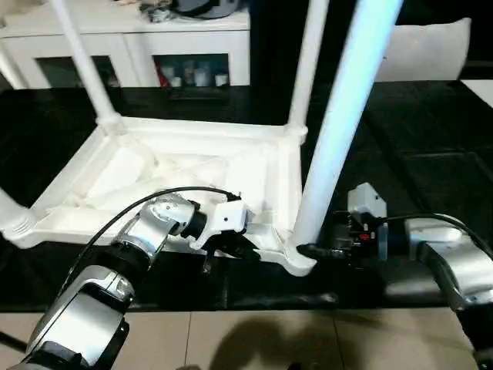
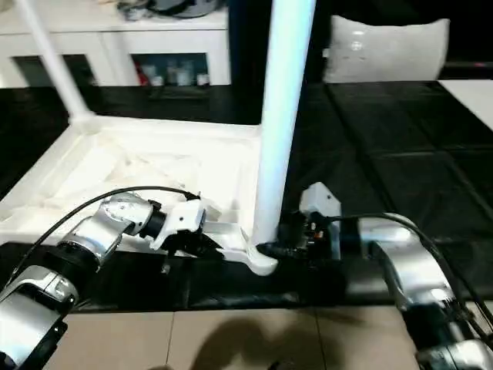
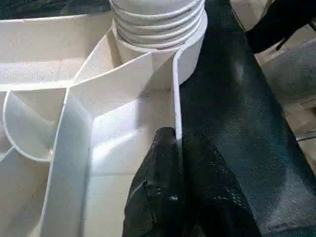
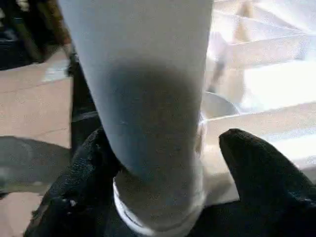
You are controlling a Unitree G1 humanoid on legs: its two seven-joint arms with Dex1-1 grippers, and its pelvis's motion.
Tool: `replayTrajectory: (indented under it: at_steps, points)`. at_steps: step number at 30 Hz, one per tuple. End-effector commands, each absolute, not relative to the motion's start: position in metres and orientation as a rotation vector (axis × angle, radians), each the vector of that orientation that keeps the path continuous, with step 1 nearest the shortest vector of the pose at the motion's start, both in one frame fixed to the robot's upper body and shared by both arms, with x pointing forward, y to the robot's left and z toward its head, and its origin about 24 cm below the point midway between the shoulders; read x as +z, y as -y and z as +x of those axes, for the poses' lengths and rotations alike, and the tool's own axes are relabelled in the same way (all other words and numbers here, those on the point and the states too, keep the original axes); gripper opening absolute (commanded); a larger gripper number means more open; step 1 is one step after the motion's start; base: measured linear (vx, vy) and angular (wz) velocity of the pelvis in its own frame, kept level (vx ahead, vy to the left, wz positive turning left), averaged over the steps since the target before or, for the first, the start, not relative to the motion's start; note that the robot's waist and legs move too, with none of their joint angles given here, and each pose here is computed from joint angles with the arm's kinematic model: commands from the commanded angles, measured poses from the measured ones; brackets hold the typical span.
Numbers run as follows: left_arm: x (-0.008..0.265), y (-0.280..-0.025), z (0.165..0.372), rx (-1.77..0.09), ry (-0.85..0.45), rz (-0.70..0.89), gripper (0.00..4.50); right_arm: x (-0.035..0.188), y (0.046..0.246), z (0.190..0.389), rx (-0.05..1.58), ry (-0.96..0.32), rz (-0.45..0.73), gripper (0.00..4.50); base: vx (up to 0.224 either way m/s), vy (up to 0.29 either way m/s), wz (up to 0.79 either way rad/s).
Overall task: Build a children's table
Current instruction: Rotate leg to tighten
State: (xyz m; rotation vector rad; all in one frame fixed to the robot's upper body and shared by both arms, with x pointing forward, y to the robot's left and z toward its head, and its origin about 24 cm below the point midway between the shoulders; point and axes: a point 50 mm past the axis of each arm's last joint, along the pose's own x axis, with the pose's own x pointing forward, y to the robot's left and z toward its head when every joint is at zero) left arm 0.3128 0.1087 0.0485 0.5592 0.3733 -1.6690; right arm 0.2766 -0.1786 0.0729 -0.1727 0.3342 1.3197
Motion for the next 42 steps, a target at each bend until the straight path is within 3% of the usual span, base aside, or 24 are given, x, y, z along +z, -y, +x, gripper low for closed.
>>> replayTrajectory:
  at_steps: [1,9,16,21,22,23,31,33,35,36,37,42]
  points:
    - [0.04,-0.108,0.305,-1.731,-0.409,0.571,0.0,0.075,0.177,0.279,1.346,-0.33,-0.168,3.23,0.0,0.0,0.0]
    - [0.04,-0.108,0.304,-1.732,-0.409,0.57,0.0,0.074,0.172,0.28,1.397,-0.347,-0.131,2.49,0.0,0.0,0.0]
    - [0.039,-0.106,0.303,-1.738,-0.415,0.528,0.0,0.071,0.168,0.276,1.405,-0.347,-0.081,2.16,0.0,0.0,0.0]
    - [0.04,-0.097,0.304,-1.69,-0.413,0.49,0.0,0.065,0.158,0.274,1.281,-0.364,-0.089,2.09,0.0,0.0,0.0]
    - [0.041,-0.092,0.305,-1.663,-0.414,0.462,0.0,0.062,0.154,0.279,1.197,-0.363,-0.086,2.08,0.0,0.0,0.0]
    - [0.043,-0.079,0.308,-1.586,-0.412,0.405,0.0,0.058,0.146,0.29,1.01,-0.371,-0.082,2.06,0.0,0.0,0.0]
    - [0.047,-0.045,0.319,-1.336,-0.384,0.345,0.0,0.053,0.116,0.311,0.708,-0.377,-0.032,1.97,0.0,0.0,0.0]
    - [0.05,-0.035,0.322,-1.261,-0.376,0.354,0.0,0.051,0.106,0.321,0.56,-0.376,-0.038,1.97,0.0,0.0,0.0]
    - [0.053,-0.031,0.325,-1.228,-0.364,0.366,0.0,0.053,0.098,0.323,0.571,-0.349,0.018,1.97,0.0,0.0,0.0]
    - [0.053,-0.031,0.325,-1.226,-0.363,0.367,0.0,0.053,0.098,0.323,0.574,-0.347,0.024,2.32,0.0,0.0,0.0]
    - [0.054,-0.03,0.326,-1.219,-0.361,0.37,0.0,0.054,0.096,0.323,0.584,-0.339,0.041,2.32,0.0,0.0,0.0]
    - [0.053,-0.047,0.331,-1.175,-0.351,0.434,0.0,0.06,0.114,0.321,0.611,-0.261,-0.001,2.89,0.0,0.0,0.0]
